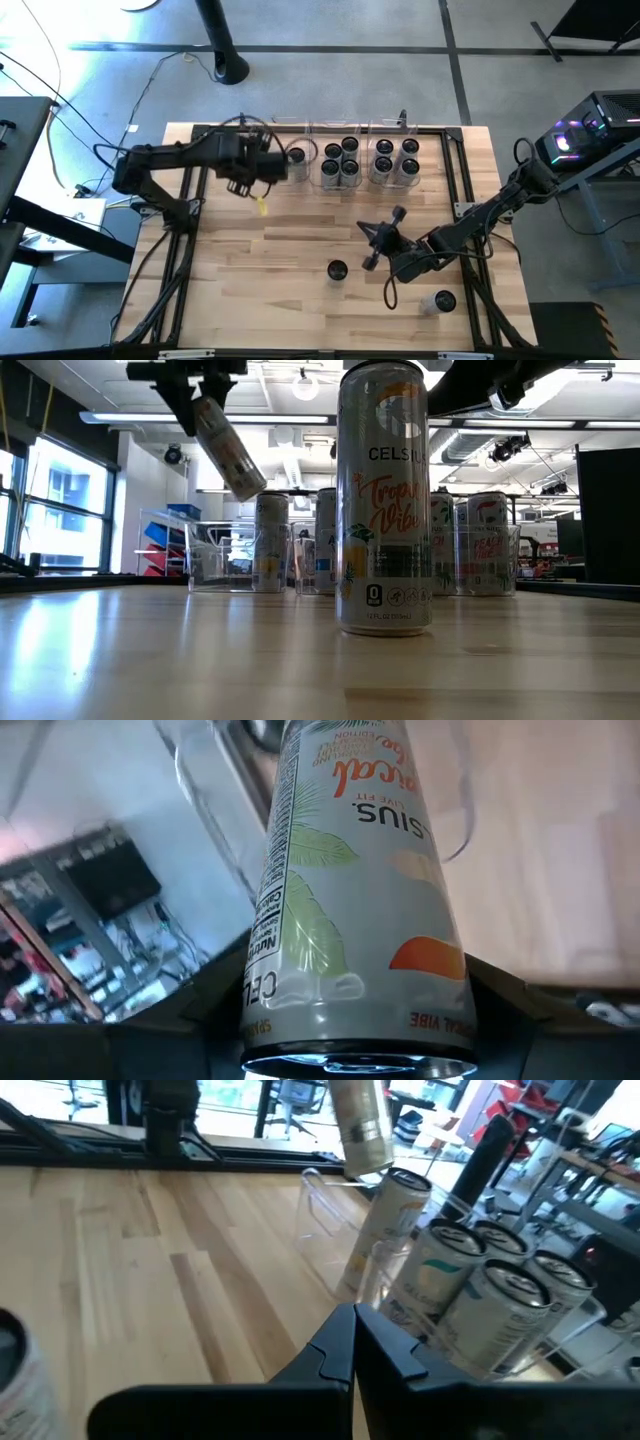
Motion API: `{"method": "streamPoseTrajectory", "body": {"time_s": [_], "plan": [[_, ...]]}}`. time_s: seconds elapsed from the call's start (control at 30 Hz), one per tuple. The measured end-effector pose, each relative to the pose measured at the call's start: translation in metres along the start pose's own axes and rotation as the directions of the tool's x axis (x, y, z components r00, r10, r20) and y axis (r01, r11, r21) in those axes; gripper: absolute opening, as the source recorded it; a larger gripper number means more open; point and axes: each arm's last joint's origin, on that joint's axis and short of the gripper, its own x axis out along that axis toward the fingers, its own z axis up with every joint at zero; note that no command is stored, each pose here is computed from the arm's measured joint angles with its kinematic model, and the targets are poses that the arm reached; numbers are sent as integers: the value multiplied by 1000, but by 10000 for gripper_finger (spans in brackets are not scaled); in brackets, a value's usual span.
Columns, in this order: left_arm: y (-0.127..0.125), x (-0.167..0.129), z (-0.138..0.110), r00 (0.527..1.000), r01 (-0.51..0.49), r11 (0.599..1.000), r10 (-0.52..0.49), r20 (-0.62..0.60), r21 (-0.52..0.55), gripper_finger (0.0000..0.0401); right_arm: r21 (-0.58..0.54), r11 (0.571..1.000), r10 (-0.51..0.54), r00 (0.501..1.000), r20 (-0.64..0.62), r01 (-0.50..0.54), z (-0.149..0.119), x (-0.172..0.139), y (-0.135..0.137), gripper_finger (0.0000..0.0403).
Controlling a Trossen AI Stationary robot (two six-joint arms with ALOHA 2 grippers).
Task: Sort soda cans
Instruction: Put the bottom left white-yellow soda can into the left transparent bin
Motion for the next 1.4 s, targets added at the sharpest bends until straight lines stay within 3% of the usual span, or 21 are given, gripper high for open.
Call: {"method": "streamPoseTrajectory", "body": {"time_s": [0.2, 0.43, 0.6, 1.13, 1.4], "plan": [[12, 23, -13, 996, 40, 999, -38, -82, 26, 243, 16, 1000, 20, 1000, -5, -19, 0, -1, 1, 0], [-5, 59, -11, 980, 153, 975, -129, -153, 159, 243, 18, 1000, 19, 1000, -4, -19, 0, 0, 1, 0], [-13, 83, -2, 985, 133, 960, -101, -139, 244, 243, 21, 1000, 19, 1000, -3, -19, 0, 0, 1, 0], [-20, 123, 9, 996, 93, 930, -91, -22, 355, 246, 58, 998, 31, 999, 11, -32, 3, 0, 2, 0], [-21, 137, 21, 994, 105, 906, -89, -58, 411, 249, 85, 996, 33, 999, 24, -35, 5, 1, 2, 0]]}}
